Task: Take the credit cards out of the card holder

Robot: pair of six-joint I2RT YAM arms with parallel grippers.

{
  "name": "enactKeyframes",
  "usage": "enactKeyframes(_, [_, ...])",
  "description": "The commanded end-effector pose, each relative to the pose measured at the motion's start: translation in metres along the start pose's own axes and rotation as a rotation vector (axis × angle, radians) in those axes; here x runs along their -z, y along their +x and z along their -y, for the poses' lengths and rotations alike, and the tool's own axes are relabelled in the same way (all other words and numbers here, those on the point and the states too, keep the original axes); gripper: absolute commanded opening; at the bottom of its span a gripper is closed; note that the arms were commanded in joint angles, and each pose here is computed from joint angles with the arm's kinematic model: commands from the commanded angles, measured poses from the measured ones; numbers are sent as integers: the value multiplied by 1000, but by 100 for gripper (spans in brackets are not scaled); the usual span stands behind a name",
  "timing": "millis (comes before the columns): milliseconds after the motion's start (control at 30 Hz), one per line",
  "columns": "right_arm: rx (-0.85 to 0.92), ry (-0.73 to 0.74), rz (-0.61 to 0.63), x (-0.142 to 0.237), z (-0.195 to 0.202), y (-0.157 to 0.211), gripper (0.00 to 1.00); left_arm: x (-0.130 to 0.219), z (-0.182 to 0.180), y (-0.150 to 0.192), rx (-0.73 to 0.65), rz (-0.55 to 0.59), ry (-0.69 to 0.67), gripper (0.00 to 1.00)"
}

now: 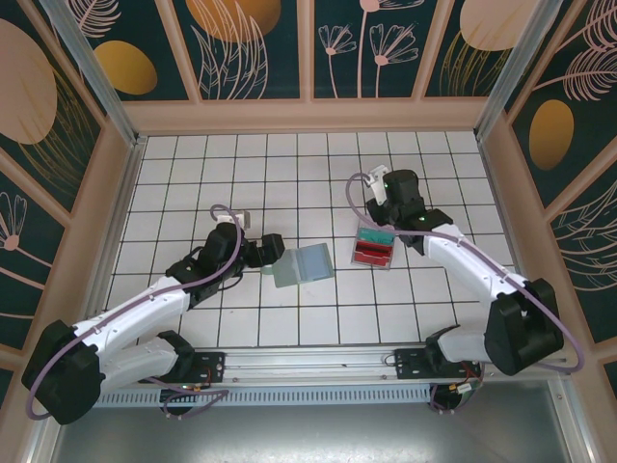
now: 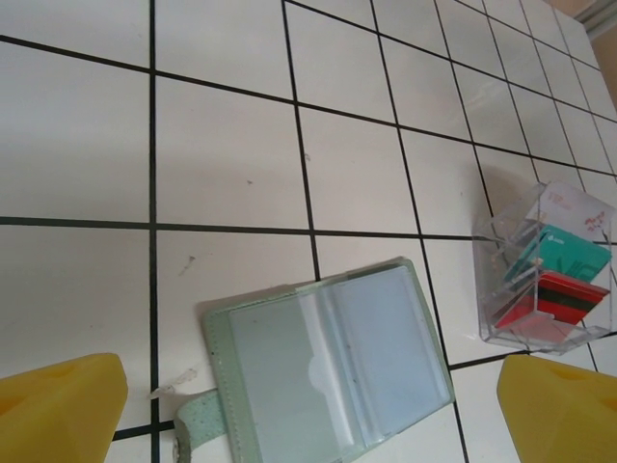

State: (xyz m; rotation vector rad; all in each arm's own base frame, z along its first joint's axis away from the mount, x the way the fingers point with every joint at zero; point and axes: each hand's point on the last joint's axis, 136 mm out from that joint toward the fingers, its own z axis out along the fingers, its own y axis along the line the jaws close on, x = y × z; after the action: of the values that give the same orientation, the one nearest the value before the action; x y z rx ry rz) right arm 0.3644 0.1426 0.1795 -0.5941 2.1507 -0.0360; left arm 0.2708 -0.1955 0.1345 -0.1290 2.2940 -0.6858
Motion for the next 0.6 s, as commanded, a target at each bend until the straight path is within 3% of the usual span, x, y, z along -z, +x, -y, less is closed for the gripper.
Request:
enactKeyframes(0, [-228,-54,70,11,-5,-13,41,3,-3,-13,17,27,-56,99])
enactKeyframes(100, [-367,-36,97,17,1,-14,54,5,-14,-20,19,54,-130,99])
enactKeyframes(200, [-472,21,143,24,12,-7,64,13,-41,-34,28,133,-293,98])
enactKeyframes(267, [-506,93,178,29,25,0,81,23,-57,-44,2,194,-391,99])
enactKeyframes(400, [-596,289,233,41,65,25,99,51,-84,-69,-24,350,-575,98])
enactKeyframes(567, [-731,462,236,43,109,62,99,72,-99,-103,-88,482,-687,99])
